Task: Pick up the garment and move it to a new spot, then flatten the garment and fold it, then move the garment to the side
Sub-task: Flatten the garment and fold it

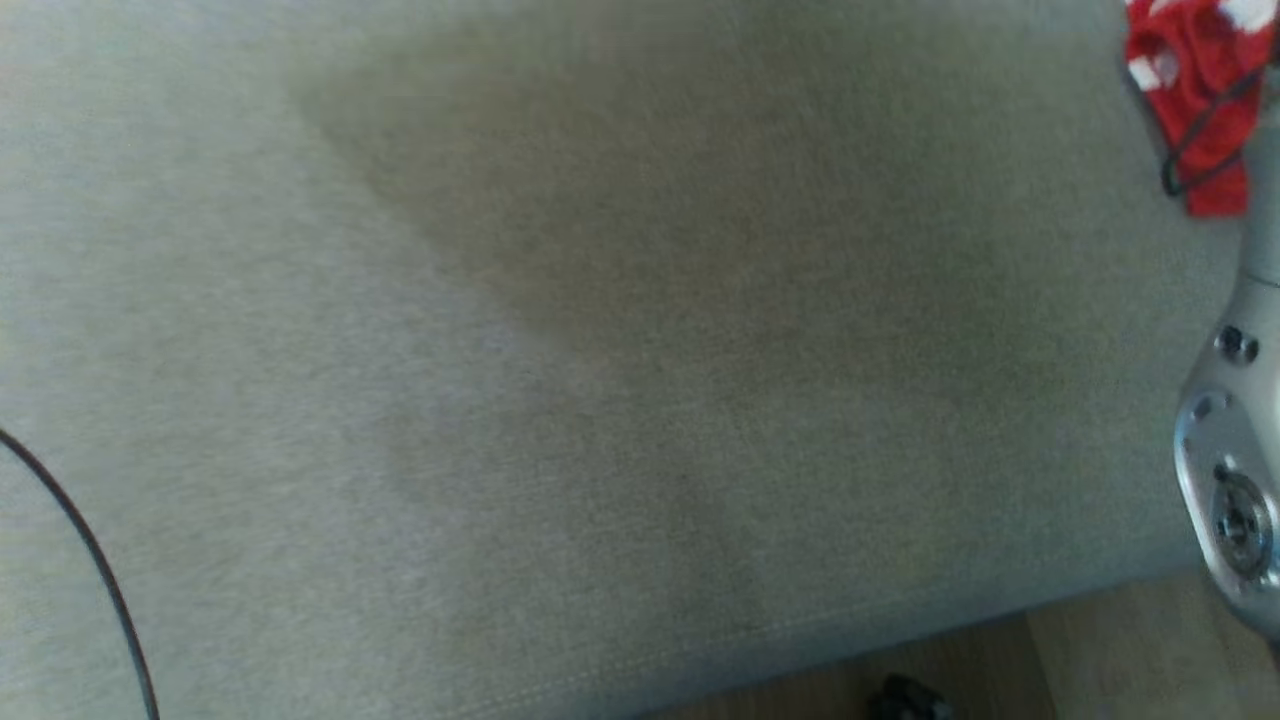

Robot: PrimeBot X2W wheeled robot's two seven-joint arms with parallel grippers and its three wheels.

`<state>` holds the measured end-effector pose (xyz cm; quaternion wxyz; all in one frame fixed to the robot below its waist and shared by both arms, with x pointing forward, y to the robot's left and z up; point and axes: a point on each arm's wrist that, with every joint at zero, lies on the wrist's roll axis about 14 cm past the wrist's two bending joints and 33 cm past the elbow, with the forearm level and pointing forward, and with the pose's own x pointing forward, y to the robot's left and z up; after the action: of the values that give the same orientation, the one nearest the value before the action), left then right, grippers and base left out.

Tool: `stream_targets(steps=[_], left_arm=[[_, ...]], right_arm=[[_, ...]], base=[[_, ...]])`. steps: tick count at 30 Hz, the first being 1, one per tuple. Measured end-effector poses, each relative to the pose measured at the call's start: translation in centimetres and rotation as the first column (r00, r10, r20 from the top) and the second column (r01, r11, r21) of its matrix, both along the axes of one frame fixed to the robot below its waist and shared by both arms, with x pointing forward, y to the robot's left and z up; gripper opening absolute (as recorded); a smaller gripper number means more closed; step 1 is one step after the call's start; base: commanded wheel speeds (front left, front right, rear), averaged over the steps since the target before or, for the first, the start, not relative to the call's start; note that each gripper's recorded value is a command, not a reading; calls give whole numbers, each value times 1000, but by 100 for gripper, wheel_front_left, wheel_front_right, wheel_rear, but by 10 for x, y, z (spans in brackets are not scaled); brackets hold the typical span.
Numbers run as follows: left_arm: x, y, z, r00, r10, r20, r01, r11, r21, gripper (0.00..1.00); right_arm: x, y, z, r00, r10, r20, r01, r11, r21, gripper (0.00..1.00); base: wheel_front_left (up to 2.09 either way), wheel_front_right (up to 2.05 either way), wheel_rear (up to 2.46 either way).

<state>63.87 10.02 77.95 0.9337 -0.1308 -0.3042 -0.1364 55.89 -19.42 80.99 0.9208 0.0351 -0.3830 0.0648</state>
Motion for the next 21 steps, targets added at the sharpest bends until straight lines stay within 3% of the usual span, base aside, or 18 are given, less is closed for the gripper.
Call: stream_targets(steps=[3,6,11,12,15,17,21], left_arm=[[30,0,-32,999,15,-40,-14,1000,10,0],[64,9,-99,987,40,-157,-37,999,23,0],[93,10,-217,939,28,-342,-29,1000,5,0],[93,10,-217,939,28,-342,-29,1000,5,0],[90,5,-287,888,-4,-461,-1,1000,-11,0],[82,4,-313,863,-18,-504,6,1000,-27,0],[66,7,-307,873,-41,-487,13,998,-61,0]], right_arm=[[27,12,-41,994,44,-101,-45,999,-10,0],[51,24,-98,973,81,-218,-86,996,-12,0],[67,25,-224,888,96,-449,-97,995,22,0],[67,25,-224,888,96,-449,-97,995,22,0],[61,21,-281,835,95,-543,-82,995,48,0],[55,23,-299,817,100,-568,-82,995,57,0],[40,30,-299,823,117,-556,-93,993,71,0]], base=[[0,0,0],[0,0,0],[0,0,0],[0,0,0],[0,0,0],[0,0,0],[0,0,0]])
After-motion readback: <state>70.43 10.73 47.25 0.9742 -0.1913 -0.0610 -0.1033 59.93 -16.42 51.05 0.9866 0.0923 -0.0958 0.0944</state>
